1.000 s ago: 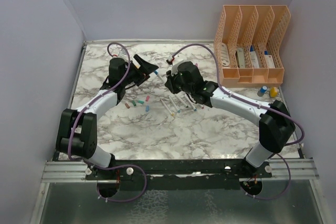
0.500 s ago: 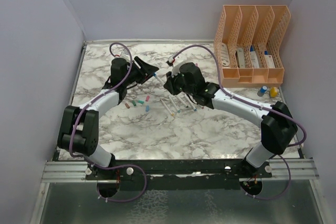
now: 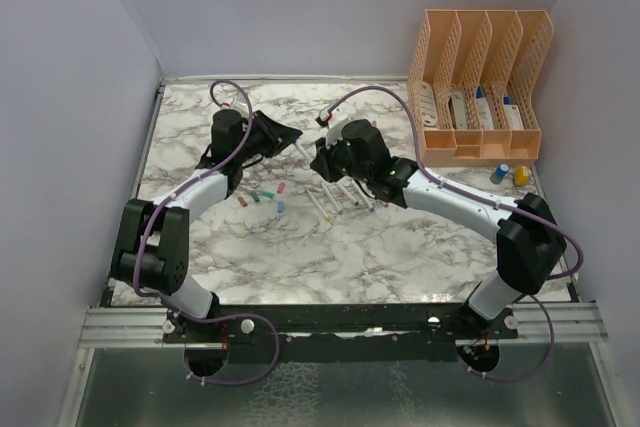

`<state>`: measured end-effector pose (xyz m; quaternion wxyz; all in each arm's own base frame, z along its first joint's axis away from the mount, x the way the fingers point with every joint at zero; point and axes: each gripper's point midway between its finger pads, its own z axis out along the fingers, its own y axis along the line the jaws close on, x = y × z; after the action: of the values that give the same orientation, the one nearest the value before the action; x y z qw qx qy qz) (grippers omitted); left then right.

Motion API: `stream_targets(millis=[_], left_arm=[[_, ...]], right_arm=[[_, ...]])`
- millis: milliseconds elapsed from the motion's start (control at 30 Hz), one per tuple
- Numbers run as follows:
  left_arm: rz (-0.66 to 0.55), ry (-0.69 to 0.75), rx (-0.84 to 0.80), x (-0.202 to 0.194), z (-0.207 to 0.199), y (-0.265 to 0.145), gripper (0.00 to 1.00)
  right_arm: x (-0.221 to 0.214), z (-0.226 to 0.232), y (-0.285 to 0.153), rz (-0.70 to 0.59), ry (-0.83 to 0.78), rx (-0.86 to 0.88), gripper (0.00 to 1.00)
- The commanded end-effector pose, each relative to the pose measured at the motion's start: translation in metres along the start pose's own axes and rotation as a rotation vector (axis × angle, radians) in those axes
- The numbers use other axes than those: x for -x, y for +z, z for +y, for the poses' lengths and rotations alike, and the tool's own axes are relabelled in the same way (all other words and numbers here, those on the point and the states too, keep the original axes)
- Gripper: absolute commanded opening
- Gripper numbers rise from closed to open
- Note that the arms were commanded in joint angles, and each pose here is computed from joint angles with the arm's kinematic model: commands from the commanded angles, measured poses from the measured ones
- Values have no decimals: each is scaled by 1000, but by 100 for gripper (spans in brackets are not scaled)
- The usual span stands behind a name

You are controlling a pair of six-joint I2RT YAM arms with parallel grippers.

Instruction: Open the pen caps

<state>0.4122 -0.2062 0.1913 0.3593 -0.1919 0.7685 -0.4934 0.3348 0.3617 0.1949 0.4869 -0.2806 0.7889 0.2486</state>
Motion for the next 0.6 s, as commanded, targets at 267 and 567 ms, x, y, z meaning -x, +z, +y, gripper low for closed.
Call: stream_targets(millis=[267, 567], left_arm=[[16, 46, -76, 1, -20, 0, 0], [13, 81, -102, -3, -34, -7, 0]], right_arm=[[21, 4, -1, -51, -19, 3, 54], [19, 7, 14, -2, -1, 9, 70]])
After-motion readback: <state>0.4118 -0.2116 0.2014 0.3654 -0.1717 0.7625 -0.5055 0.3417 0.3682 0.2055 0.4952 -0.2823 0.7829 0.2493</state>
